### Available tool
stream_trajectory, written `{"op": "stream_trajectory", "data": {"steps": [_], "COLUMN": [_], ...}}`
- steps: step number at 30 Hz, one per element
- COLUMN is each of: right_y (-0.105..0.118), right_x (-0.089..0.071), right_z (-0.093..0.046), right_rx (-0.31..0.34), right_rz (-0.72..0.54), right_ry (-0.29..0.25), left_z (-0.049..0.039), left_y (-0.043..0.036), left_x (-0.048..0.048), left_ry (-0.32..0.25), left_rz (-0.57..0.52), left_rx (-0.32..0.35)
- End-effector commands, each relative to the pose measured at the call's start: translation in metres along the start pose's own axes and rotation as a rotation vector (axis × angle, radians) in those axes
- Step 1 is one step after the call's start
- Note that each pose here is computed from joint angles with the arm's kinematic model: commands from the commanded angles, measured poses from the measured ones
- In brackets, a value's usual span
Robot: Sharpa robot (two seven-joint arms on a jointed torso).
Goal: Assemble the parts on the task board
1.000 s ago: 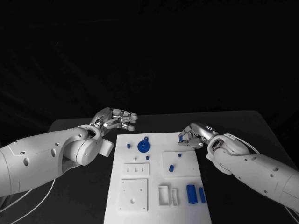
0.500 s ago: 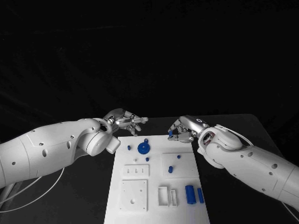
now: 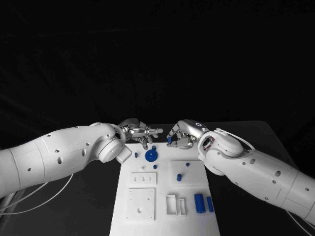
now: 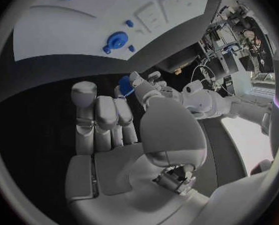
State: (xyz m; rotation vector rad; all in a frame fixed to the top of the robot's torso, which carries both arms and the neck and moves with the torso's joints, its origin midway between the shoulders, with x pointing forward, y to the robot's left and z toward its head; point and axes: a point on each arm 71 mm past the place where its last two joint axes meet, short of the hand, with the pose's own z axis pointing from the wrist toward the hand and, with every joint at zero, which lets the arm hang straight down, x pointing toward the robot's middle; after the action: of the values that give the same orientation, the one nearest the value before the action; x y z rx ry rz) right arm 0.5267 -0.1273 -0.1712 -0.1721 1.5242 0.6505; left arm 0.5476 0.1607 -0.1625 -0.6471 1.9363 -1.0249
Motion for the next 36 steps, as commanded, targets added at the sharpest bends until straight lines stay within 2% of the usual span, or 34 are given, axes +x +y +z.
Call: {"op": "stream_trajectory", "data": {"steps": [1, 13, 25, 36], "right_y": [0.005, 0.017, 0.025, 0.027], "right_x": [0.002, 0.003, 0.004, 0.005], "right_z": [0.002, 0.005, 0.006, 0.007], "right_rx": [0.006, -0.012, -0.027, -0.026], "right_rz": [-0.024, -0.033, -0.046, -0.051], "right_ry": [0.020, 0.019, 0.031, 0.038], "left_z": [0.0013, 0.0043, 0.0059, 0.0060], "left_y": [-0.0007, -0.0004, -0.0002, -0.0011], "left_x": [0.0033, 0.0158, 0.0174, 0.0244], "left_ry": [0.005, 0.048, 0.055, 0.109], "left_rz": [0.060, 0.102, 0.088, 0.074], "left_rx": [-0.030, -0.093, -0.112, -0.126]}}
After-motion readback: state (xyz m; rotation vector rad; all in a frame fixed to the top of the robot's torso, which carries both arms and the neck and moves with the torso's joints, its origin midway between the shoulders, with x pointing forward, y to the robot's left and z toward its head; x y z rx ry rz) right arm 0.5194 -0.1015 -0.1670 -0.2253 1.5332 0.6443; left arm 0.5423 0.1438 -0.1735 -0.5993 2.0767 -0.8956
